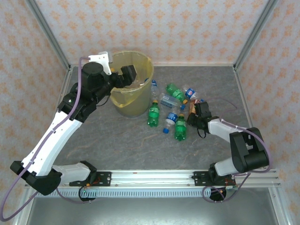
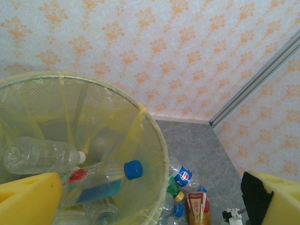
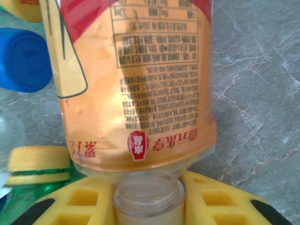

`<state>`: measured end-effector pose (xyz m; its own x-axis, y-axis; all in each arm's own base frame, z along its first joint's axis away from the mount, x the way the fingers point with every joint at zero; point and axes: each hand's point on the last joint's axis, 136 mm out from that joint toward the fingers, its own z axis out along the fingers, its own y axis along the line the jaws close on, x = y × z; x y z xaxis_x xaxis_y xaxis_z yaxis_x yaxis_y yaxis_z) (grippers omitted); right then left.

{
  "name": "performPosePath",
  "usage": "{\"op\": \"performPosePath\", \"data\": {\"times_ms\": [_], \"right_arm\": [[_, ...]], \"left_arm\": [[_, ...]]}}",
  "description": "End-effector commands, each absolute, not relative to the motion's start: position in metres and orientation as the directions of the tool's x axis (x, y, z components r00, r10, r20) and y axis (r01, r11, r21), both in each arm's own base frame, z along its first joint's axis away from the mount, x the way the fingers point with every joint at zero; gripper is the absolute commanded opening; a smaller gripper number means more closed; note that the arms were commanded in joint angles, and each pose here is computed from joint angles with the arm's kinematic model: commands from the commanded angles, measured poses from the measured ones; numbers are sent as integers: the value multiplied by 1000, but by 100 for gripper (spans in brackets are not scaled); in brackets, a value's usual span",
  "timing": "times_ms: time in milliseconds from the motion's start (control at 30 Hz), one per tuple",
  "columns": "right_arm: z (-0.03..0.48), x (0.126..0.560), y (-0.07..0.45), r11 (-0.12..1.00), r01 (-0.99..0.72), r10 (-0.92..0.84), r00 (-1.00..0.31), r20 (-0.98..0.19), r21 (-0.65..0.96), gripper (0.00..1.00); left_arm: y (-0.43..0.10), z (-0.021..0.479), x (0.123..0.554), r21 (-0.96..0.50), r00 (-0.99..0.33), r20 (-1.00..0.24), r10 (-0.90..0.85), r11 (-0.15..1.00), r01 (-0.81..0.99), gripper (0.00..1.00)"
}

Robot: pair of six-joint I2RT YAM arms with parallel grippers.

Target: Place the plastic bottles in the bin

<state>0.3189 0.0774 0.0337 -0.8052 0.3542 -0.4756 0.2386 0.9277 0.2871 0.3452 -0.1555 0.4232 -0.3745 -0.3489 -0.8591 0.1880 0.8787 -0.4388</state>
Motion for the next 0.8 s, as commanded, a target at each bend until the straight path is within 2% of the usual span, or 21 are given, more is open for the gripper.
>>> {"op": "performPosePath", "data": {"times_ms": [0, 167, 367, 567, 767], "right_arm": [[55, 315, 73, 927, 243, 363, -771, -523, 286, 32], [99, 313, 75, 925, 203, 363, -715, -597, 320, 30], [175, 311, 95, 939, 58, 302, -612, -731, 339, 28], [236, 303, 139, 958, -86, 185, -542, -820, 273, 28], [276, 287, 194, 948, -225, 89, -491, -867, 225, 27]], "left_arm": [[-153, 421, 341, -467, -382, -843, -378, 867, 174, 99], [-166, 428, 343, -548, -390, -809, -441, 805, 226, 99], [-192, 442, 348, -637, -441, -754, -487, 706, 310, 93], [-226, 441, 357, -686, -532, -711, -459, 618, 384, 85], [-255, 428, 362, -702, -618, -689, -379, 561, 439, 83]]}}
